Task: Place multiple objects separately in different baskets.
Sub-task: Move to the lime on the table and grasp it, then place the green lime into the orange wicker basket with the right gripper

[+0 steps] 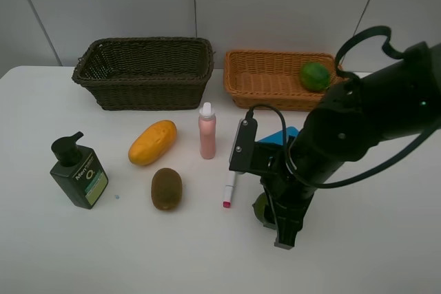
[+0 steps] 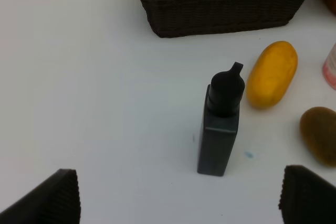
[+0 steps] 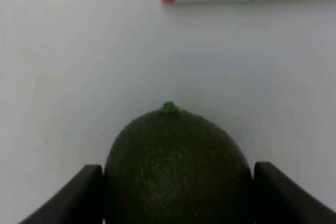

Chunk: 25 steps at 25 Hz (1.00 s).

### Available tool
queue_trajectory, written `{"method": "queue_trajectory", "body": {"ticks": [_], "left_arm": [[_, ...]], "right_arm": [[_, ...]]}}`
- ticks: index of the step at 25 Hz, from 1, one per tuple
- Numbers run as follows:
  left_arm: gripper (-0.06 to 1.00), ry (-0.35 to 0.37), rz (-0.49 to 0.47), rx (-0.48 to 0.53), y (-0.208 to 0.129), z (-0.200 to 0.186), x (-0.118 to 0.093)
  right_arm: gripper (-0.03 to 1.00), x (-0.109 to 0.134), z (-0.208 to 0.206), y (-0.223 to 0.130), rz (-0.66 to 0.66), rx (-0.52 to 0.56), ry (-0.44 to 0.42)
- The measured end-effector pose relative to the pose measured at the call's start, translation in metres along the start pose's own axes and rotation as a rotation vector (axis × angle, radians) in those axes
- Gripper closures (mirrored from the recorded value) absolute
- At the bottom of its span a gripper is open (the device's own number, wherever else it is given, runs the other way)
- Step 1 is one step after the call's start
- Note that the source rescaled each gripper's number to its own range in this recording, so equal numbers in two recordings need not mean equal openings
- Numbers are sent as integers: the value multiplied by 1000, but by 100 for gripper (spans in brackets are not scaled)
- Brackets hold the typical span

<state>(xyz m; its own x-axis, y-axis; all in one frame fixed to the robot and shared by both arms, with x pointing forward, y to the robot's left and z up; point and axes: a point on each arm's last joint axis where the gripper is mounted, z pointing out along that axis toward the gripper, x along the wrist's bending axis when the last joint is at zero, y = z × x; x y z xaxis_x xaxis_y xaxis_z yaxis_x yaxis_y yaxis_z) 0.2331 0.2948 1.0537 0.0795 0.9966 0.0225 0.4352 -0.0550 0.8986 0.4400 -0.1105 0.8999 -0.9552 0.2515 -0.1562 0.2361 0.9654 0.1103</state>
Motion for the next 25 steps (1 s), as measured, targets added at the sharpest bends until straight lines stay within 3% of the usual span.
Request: {"method": "queue_trajectory", "body": {"ticks": [8,13,17,19,25], "left_arm": [[-6,0,0,0,0,0,0],[-6,0,0,0,0,0,0],[-6,0,0,0,0,0,0],[-6,0,0,0,0,0,0],[-6,0,0,0,0,0,0]], "right_arm": [[34,-1,-4,0,2,42,15],[34,-17,-26,17,14,107,24],[34,-39,-61,40,18,124,-20],[34,-61,-93,56,66,91,-73],[34,-126,-152,57,346,-68,-216]]}}
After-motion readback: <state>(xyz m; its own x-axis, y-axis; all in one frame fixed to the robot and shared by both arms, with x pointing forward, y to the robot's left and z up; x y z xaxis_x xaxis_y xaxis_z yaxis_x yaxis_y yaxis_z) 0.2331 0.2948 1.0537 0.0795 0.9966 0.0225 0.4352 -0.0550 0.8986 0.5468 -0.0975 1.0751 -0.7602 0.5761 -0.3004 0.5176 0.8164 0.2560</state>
